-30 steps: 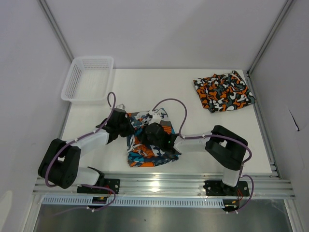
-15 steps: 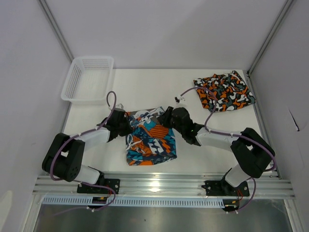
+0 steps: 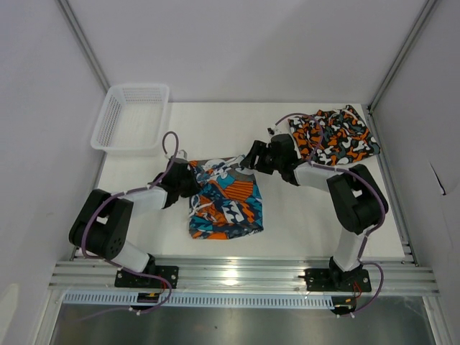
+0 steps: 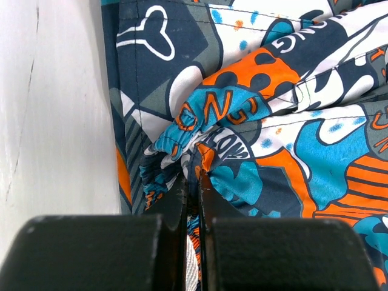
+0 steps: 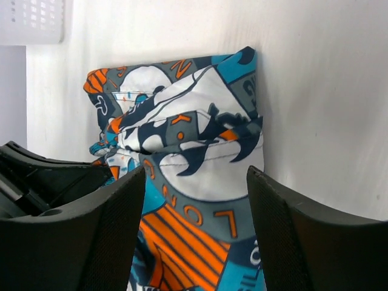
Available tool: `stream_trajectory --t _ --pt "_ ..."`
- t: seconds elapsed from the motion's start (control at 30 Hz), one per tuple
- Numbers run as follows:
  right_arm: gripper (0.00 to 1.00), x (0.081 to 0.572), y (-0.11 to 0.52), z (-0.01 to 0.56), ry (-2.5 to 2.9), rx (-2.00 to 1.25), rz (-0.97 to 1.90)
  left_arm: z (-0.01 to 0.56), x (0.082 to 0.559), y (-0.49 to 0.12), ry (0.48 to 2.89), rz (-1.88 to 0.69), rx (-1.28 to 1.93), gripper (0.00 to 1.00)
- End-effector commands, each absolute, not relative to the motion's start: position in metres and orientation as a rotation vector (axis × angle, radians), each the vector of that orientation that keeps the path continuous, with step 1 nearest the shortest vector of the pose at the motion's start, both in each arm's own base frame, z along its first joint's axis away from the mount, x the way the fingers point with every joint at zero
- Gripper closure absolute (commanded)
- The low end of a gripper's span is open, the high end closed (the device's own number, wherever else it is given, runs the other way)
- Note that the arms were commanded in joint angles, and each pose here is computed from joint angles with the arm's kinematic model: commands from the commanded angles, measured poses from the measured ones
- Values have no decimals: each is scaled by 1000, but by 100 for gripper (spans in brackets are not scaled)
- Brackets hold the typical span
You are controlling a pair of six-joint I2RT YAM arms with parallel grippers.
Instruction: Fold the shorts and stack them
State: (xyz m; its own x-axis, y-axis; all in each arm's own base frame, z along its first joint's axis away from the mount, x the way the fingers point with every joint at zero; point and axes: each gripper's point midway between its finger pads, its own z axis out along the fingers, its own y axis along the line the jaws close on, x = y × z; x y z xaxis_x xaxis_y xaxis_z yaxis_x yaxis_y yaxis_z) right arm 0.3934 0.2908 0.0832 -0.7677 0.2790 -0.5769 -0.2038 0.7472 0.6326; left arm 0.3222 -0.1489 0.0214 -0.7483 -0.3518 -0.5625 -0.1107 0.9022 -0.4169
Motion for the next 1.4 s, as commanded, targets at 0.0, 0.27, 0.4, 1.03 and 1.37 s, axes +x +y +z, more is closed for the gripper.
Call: stream_trajectory --t 0.0,0.27,0.4,1.03,1.37 --pt "30 398 298 81 2287 -48 1010 3 317 -133 2455 -359 -300 100" --pt "33 421 297 61 2301 -46 1136 7 323 -138 2472 -350 -251 92" --pt "36 423 300 52 2309 -39 1192 23 327 -140 2432 -368 -249 54" --pt "41 415 313 52 2278 -21 1365 103 314 -122 2368 -321 -305 20" --pt "55 410 329 29 2345 -49 1342 97 307 -125 2378 -353 -302 20"
